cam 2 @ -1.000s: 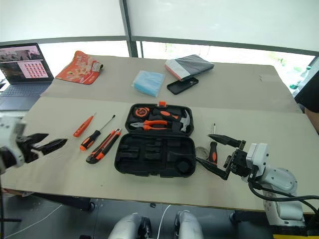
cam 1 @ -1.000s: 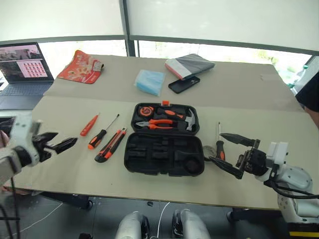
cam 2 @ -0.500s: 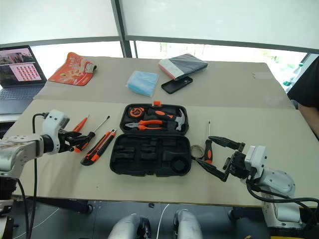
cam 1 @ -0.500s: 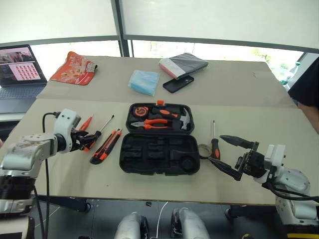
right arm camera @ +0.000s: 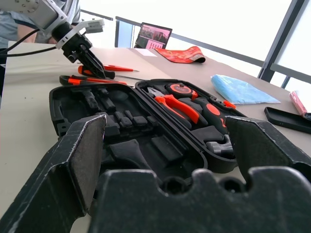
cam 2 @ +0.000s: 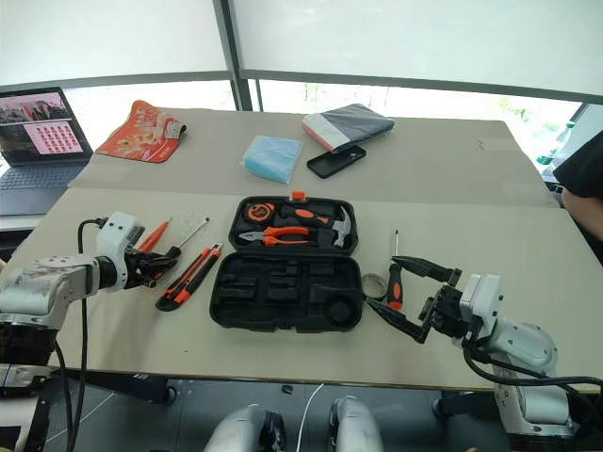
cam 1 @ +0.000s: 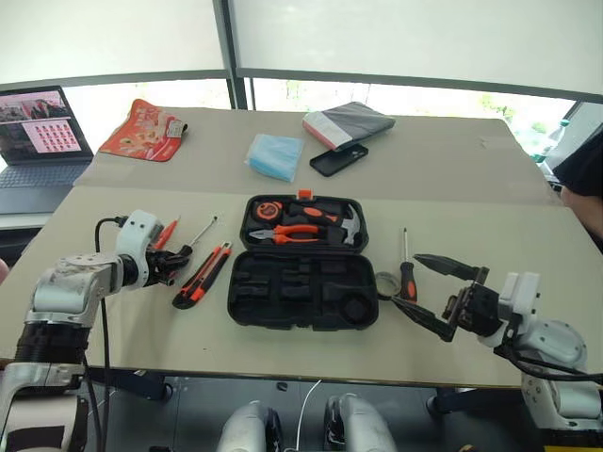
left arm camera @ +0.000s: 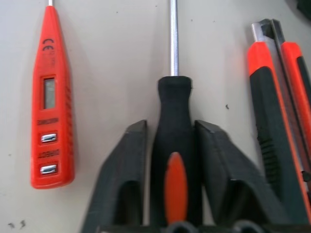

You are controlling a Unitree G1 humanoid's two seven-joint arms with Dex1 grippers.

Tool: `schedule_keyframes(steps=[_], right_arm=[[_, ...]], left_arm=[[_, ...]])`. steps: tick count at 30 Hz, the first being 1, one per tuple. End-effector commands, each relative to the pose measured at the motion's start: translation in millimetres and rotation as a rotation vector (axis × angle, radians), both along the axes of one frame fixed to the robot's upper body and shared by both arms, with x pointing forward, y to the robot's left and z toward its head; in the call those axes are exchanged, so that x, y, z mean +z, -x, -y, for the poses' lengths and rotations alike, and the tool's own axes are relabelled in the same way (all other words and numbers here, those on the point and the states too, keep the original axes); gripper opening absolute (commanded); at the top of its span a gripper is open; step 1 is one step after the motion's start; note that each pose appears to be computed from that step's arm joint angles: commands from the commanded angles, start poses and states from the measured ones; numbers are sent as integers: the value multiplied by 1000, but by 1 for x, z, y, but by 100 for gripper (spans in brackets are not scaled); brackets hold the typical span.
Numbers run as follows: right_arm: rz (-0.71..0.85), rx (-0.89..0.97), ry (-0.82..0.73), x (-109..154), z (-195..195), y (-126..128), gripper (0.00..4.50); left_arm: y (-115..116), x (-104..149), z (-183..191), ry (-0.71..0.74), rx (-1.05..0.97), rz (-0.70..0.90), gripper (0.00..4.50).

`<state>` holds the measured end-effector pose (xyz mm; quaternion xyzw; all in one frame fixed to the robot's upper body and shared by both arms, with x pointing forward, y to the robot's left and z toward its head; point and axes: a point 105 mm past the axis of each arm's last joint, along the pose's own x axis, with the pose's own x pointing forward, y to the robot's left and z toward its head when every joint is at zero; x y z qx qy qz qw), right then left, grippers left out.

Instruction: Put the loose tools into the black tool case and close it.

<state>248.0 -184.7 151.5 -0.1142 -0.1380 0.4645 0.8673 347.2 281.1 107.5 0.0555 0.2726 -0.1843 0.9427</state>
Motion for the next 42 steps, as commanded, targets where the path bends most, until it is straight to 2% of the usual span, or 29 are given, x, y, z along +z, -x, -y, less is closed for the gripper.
schedule_keyframes(steps=[1,4,6,8,10,11,14,16,19,25,30,33,38,42], right_arm=[[56,-25,34,18,8,3,450],[54,-46,66,22,21,6,450],[50,-62,89,22,30,7,450],[52,-77,109,20,35,7,450],[51,-77,114,18,36,7,450],[51,-72,118,17,36,7,450],[52,-67,122,16,35,6,450],[63,-71,113,17,34,4,450],[68,-62,100,16,29,5,450],[64,-68,82,13,23,8,450],[66,-77,74,13,20,10,450],[67,-81,73,14,19,10,450],[63,-83,70,14,16,10,450],[60,-85,64,15,14,9,450]], left_arm=[[0,56,5,95,-127,197,84],[11,89,33,96,-385,300,84],[11,105,56,46,-544,373,84],[18,91,104,-205,-868,303,84],[12,85,138,-362,-1005,314,84],[7,88,150,-376,-1031,343,84],[2,87,169,-392,-1079,357,84],[-4,70,187,-474,-1128,311,84],[-15,53,188,-569,-1112,291,84],[-13,48,202,-532,-1136,305,84],[-6,32,209,-513,-1156,261,84],[-3,25,202,-536,-1169,231,84],[-9,21,189,-559,-1099,224,84],[-6,19,190,-567,-1138,226,84]])
